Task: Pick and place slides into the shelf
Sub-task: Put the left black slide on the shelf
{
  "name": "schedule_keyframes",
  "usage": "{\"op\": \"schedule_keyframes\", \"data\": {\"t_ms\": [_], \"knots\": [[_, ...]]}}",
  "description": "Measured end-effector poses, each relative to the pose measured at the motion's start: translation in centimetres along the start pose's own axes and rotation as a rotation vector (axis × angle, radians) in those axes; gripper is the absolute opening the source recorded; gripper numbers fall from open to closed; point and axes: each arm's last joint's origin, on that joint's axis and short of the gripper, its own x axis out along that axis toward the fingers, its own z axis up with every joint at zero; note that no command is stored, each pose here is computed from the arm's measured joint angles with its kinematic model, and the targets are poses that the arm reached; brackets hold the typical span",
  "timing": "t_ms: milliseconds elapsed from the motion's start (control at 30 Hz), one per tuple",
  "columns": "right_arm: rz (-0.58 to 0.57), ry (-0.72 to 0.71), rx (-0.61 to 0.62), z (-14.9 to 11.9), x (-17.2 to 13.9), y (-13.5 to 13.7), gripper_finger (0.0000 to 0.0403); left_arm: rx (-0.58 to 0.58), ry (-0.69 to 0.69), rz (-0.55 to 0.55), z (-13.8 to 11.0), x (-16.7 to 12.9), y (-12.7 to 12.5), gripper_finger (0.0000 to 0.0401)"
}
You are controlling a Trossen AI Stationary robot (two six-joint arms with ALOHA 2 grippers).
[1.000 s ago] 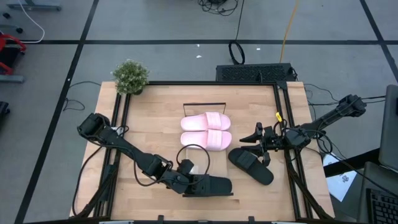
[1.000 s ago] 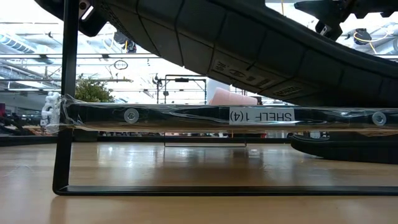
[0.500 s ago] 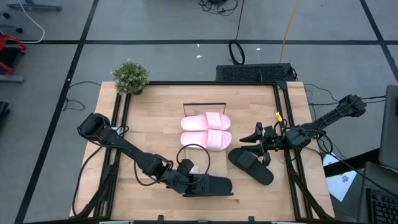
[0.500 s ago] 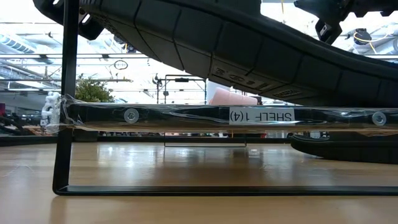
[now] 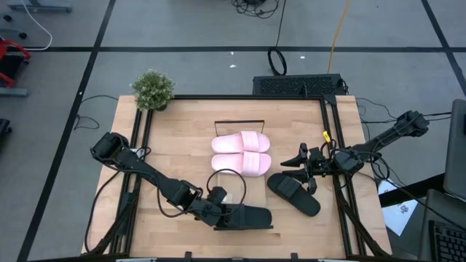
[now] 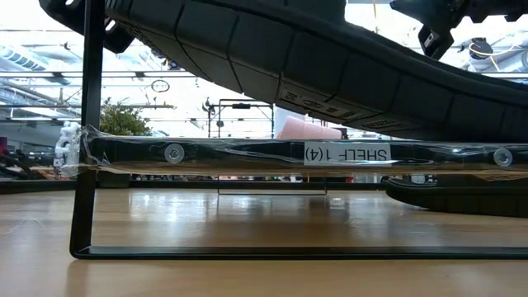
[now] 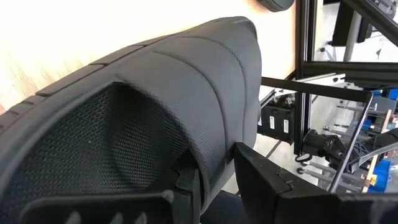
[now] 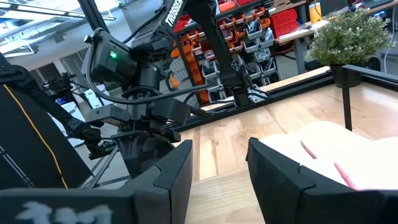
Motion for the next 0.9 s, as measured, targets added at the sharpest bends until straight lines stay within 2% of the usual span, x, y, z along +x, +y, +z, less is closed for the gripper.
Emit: {"op": "schedule_keyframes", "data": {"t_ms": [900], "knots": [[0.001, 0.001, -0.001, 0.0, 0.0, 0.0, 0.0141, -0.026, -0.002, 0.065, 1.0, 1.2, 2.9, 0.0084]]}}
